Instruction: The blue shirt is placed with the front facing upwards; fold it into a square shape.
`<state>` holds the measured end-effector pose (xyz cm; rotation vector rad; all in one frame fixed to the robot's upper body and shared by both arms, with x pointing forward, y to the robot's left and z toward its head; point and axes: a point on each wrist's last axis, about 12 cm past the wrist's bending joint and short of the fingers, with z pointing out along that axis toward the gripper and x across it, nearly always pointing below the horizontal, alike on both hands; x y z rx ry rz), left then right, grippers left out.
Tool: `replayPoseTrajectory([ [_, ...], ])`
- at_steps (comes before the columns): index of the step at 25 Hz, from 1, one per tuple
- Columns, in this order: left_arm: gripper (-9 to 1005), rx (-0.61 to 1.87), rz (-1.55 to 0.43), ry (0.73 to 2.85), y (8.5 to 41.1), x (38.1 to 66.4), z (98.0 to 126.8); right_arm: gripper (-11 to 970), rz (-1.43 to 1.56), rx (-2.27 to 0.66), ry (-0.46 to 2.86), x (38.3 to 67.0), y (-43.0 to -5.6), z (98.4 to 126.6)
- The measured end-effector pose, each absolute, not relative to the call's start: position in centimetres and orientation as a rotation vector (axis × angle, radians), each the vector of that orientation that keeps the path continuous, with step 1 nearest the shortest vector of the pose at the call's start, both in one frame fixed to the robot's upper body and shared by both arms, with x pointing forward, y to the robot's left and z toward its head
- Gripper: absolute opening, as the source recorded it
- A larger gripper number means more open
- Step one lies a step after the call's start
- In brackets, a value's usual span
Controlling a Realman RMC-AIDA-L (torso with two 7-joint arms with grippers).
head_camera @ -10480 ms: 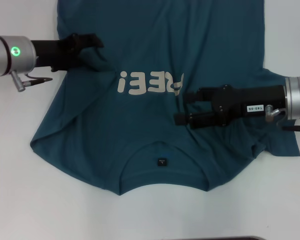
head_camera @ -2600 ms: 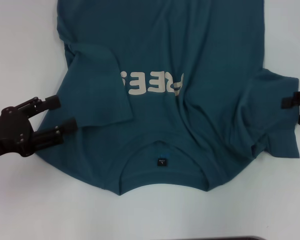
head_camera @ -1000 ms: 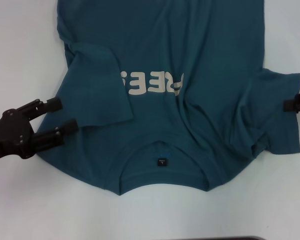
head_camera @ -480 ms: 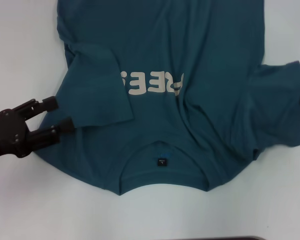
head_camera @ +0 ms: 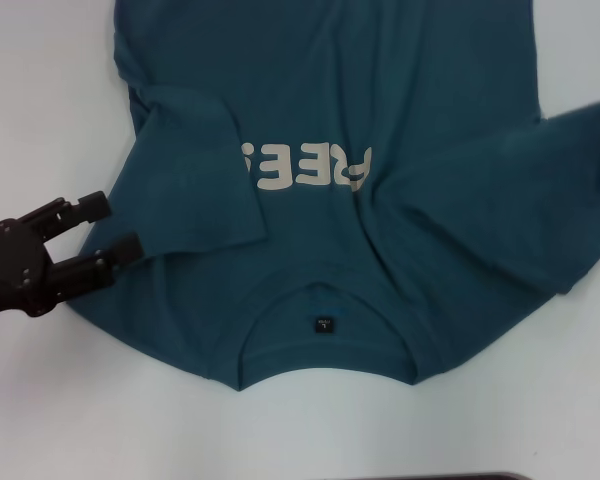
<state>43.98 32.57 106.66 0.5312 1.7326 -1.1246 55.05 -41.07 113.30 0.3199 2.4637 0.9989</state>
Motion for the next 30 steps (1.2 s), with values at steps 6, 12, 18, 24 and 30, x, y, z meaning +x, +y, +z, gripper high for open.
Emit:
replayPoseTrajectory([
  [6,860,0.515,-1.124,1.723,32.8,43.7,106.7,12,1.002,0.244,2.492,56.9,-39.1,114.0],
  [12,860,0.492,-1.118,1.711,33.2,43.4,106.8,12,1.011,0.236,2.478,57.3,-38.9,114.9],
  [18,860,0.487,-1.116,1.704,33.3,43.4,106.9,12,1.060,0.204,2.436,57.6,-38.4,115.9],
  [24,860,0.458,-1.104,1.700,33.7,43.3,107.0,22,1.127,0.124,2.450,58.1,-36.3,116.1],
  [30,860,0.400,-1.079,1.707,34.6,43.0,107.1,48,1.166,0.036,2.482,58.7,-33.5,115.7],
])
